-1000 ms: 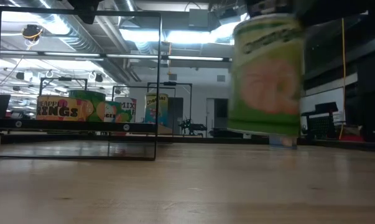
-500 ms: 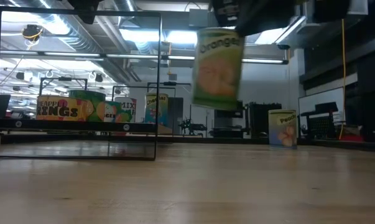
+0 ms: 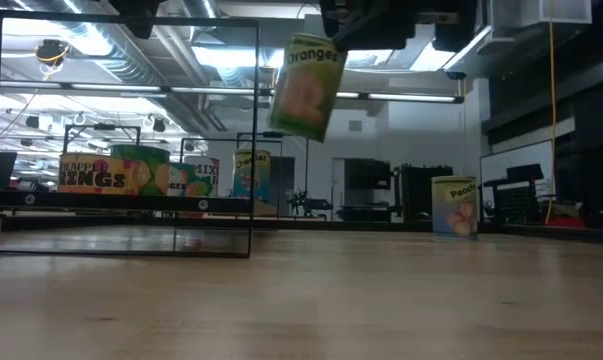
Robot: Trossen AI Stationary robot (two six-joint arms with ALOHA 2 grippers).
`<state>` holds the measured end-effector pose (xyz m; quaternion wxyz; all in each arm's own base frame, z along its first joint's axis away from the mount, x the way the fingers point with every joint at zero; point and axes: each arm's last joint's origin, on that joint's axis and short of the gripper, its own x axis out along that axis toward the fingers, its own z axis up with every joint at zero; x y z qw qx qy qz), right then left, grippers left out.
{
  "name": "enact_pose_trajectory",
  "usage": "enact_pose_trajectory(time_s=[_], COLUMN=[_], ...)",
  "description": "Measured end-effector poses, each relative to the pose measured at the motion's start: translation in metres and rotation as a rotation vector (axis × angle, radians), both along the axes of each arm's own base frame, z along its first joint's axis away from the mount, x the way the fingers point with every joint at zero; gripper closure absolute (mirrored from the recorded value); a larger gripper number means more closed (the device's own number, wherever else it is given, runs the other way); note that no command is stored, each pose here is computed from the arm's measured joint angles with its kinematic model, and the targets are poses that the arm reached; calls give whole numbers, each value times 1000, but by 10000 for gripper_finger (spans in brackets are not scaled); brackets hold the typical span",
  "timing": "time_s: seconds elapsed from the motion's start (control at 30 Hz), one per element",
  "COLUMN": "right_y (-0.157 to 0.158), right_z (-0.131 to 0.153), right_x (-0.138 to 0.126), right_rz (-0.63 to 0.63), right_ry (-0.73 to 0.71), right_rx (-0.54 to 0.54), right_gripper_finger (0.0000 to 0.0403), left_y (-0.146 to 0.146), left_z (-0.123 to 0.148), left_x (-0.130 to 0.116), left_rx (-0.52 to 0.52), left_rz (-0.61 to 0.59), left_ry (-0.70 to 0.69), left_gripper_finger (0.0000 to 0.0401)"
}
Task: Pick and place cans onto a shelf
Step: Put the large canned oranges on the shelf
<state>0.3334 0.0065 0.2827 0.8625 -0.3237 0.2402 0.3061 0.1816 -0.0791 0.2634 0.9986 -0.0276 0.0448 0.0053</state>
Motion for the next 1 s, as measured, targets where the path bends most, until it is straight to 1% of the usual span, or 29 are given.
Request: enact_pose_trajectory(time_s=[0.07,0.37,0.53,0.6,0.83,1.0], right_y=[-9,-42,-58,-65,-88,-105], right_z=[5,34,46,48,45,34], right_x=[1,7,21,29,59,79], right_rz=[5,31,31,19,17,10], right_ry=[-20,-139,-186,-178,-84,-24], right_rx=[18,36,22,22,-9,5], right_gripper_finger=[403,403,403,403,403,403], left_y=[0,0,0,0,0,0], left_z=[0,0,0,0,0,0], left_x=[0,0,0,0,0,0], left_rx=[0,0,-2,-2,-1,0], left_rz=[0,0,1,1,1,1], left_ry=[0,0,-3,-3,-1,0], left_gripper_finger=[312,312,312,312,312,312])
